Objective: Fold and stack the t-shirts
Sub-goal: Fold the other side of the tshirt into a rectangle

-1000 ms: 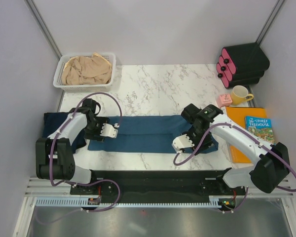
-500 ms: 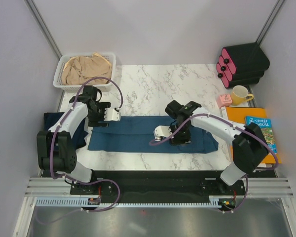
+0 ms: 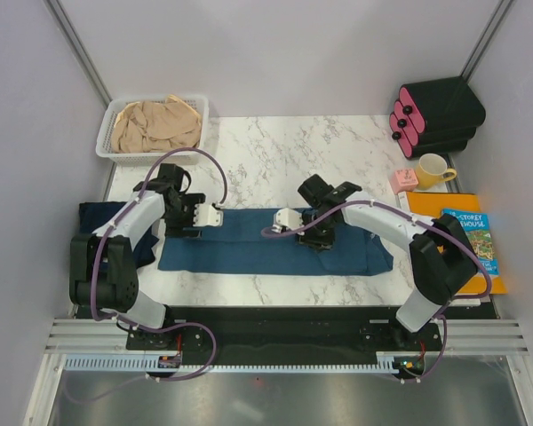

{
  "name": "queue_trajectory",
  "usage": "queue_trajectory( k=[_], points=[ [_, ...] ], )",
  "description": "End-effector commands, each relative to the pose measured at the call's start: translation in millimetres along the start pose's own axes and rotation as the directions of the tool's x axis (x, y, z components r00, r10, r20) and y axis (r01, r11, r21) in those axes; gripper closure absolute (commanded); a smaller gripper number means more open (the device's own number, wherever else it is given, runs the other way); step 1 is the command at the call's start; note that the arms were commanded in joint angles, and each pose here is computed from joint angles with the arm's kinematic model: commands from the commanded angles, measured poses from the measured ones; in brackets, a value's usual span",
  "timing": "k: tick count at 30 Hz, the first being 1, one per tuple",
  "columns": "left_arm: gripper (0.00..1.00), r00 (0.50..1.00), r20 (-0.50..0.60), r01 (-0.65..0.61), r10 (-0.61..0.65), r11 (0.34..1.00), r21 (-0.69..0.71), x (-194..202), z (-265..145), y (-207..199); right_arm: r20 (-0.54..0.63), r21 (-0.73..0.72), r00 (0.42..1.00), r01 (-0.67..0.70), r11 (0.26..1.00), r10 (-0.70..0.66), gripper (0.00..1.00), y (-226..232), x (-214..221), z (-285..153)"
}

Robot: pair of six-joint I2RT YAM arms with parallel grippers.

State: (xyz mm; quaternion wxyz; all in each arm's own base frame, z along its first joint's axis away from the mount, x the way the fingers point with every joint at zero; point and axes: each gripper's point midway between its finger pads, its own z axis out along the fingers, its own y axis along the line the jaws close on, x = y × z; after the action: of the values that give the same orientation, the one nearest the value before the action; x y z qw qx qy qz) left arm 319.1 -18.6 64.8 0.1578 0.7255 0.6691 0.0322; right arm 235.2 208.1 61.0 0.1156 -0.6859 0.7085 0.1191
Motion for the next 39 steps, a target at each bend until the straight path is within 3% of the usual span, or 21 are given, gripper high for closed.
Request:
queue_trajectory(
  k=[1,8,11,16,27,39],
  points=[
    [0.18,1.000,0.016,0.027,-0.026,0.998,-0.060,-5,-4,10,0.115,0.171,0.987,-0.132,0.976,0.113,0.63,-58,-5,-40],
    [0.19,0.999,0.021,0.031,-0.030,0.998,-0.057,-9,0,12,0.138,0.244,0.954,-0.294,0.924,0.266,0.56,-99,39,-60],
    [0.19,0.999,0.022,0.031,-0.030,0.998,-0.058,-10,2,14,0.177,0.122,0.912,-0.394,0.911,0.371,0.55,-96,54,-59],
    [0.19,0.999,0.025,0.031,-0.029,0.998,-0.054,-14,5,15,0.300,-0.123,0.776,-0.545,0.829,0.555,0.58,-91,61,-63],
    [0.19,1.000,0.006,0.019,-0.019,0.999,-0.044,-21,12,18,0.361,-0.247,0.631,-0.645,0.723,0.686,0.60,-99,106,-63],
    [0.21,0.998,-0.038,0.037,-0.041,0.994,-0.100,-17,28,39,0.386,-0.320,0.541,-0.681,0.659,0.747,0.59,-110,139,-59]
  ],
)
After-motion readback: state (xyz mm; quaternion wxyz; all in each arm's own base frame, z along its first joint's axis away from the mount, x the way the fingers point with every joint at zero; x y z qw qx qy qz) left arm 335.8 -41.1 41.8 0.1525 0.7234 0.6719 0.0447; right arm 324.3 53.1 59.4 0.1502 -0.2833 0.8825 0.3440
